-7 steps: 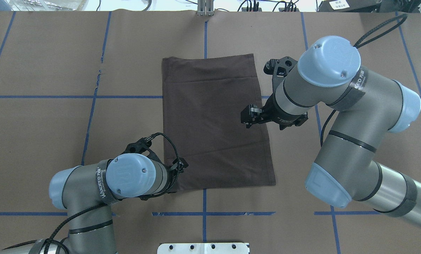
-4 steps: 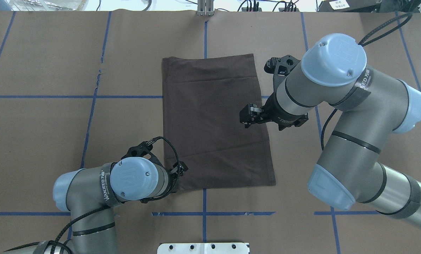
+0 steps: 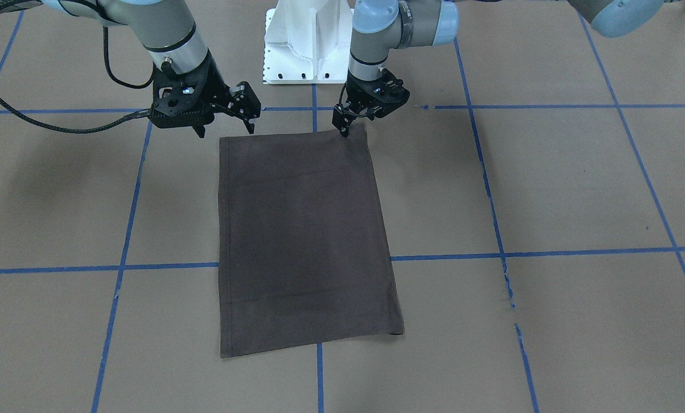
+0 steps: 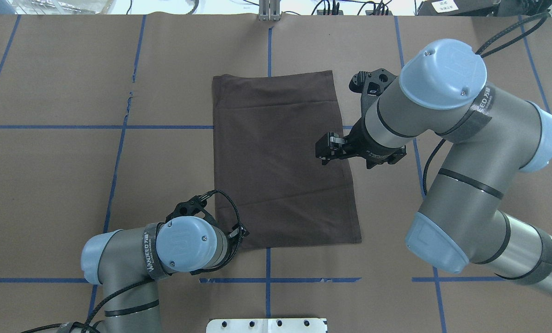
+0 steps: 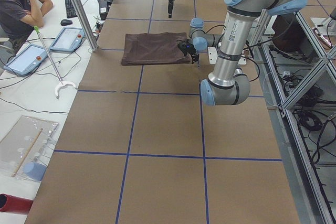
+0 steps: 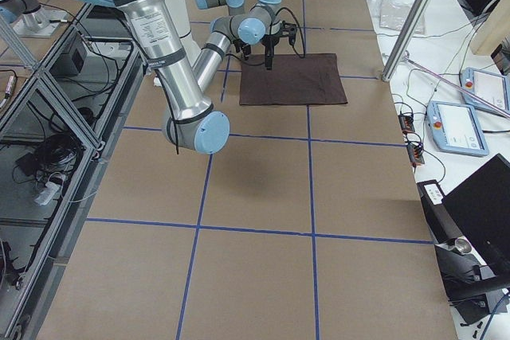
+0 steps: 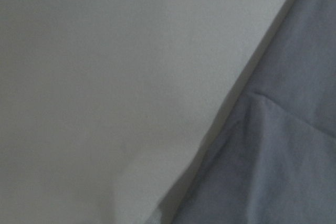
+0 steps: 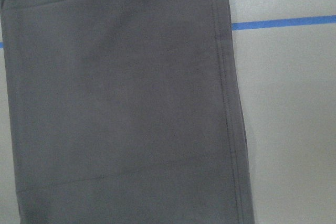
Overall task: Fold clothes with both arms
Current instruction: 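Hold the right gripper at the side edge while the left holds the near corner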
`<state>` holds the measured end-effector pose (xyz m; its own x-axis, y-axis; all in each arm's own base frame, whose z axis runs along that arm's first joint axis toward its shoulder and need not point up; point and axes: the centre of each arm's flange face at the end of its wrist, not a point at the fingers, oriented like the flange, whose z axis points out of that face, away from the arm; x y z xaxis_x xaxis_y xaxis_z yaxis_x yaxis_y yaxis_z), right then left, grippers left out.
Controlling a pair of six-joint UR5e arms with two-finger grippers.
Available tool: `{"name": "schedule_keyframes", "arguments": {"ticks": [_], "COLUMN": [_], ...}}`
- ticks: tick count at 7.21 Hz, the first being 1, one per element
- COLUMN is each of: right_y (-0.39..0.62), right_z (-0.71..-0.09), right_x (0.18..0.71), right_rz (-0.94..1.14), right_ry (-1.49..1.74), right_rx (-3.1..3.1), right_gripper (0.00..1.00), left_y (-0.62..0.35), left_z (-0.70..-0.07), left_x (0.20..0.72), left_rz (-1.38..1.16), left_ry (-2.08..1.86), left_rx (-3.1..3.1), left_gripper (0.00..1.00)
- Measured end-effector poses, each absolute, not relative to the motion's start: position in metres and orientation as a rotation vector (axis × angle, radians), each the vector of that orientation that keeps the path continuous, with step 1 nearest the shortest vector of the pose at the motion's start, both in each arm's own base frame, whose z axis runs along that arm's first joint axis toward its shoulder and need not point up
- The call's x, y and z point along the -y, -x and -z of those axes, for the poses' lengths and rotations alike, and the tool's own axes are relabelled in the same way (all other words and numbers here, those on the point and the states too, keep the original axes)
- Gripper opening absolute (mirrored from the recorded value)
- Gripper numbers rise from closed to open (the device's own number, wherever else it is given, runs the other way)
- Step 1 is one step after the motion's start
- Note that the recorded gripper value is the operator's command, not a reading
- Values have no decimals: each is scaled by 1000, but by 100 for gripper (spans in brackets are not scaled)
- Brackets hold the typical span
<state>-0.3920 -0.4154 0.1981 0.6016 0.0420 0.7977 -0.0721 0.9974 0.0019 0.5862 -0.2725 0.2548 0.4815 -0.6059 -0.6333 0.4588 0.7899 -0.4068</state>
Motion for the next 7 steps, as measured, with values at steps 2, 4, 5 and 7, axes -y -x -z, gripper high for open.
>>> {"name": "schedule_keyframes", "arguments": {"ticks": [2, 4, 5, 7], "right_y": [391, 390, 390, 390], "right_z": [-198, -199, -199, -199], "right_x": [416, 417, 417, 417], "right_rz": [-68, -69, -69, -68], "right_ry": [-33, -33, -33, -29], "right_rx": [924, 924, 924, 924], "right_gripper": [100, 100, 100, 100], "left_y": [-586, -585, -584, -582], "left_z": [-254, -252, -251, -250], "left_x": [273, 274, 275, 276], "left_rz": [655, 659, 661, 656], "left_ry": [187, 180, 178, 173], "left_rx": [-849, -855, -858, -862], "left_gripper": [29, 3, 0, 0]}}
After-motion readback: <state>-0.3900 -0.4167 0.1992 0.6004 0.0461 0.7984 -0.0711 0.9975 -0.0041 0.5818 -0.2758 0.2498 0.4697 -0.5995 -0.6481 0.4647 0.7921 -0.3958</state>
